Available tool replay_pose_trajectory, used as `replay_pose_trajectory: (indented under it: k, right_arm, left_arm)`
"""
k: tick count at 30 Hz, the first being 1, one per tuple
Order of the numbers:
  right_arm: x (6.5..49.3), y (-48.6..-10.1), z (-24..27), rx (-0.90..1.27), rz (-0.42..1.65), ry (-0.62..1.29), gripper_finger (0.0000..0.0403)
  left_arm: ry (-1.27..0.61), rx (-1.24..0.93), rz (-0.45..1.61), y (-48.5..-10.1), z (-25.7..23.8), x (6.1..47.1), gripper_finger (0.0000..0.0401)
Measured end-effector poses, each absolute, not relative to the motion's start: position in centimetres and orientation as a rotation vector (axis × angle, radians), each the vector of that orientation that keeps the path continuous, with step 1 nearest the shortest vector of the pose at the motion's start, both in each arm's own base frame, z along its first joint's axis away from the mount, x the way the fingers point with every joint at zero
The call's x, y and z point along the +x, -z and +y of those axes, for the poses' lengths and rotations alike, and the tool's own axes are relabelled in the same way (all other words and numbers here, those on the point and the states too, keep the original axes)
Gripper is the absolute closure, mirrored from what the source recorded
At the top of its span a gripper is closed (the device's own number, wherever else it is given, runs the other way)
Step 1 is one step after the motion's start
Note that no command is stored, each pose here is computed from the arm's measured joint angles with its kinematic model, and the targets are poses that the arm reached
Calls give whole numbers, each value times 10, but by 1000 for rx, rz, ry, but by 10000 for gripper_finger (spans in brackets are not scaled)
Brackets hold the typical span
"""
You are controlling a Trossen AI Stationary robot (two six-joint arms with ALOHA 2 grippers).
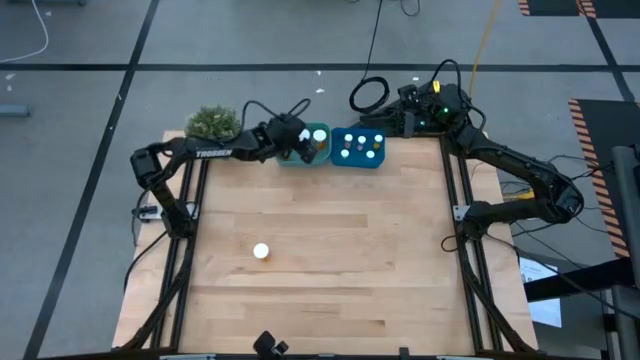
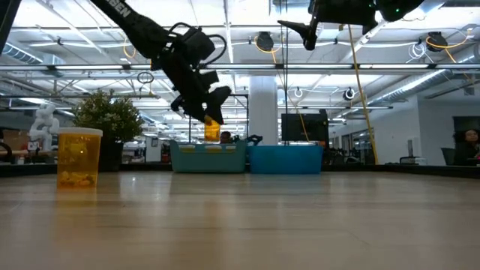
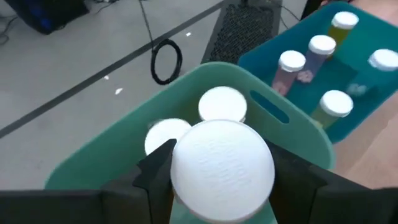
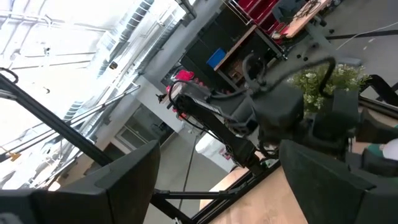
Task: Pick and place medicine bottles into bin by pill shape (circle, oval)
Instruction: Put the large orange capsule bottle into the green bin
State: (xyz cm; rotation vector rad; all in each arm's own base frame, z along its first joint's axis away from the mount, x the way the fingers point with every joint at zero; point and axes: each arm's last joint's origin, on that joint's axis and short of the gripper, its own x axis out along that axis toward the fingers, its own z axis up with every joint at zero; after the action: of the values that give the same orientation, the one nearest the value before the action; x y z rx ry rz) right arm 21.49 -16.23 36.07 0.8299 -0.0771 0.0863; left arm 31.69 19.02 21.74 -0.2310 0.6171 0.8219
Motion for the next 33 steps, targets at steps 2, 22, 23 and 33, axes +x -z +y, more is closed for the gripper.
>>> replay_pose_trajectory:
  k: [2,22,23,33]
  right_arm:
    - [215,-361,-162,830,-77,-87,83]
    - [215,-361,-162,833,-77,-86,83]
    - [215,-361,-162,833,-77,-86,83]
    - [215,-361,-162,861,-76,-86,83]
  left_arm:
    - [-837,-235,599,-211,187,316,199]
    - [-878,-215,538,-175,177,302,183]
    - [-875,-207,536,-172,178,304,178]
    - [-850,-168,572,-151,181,313,187]
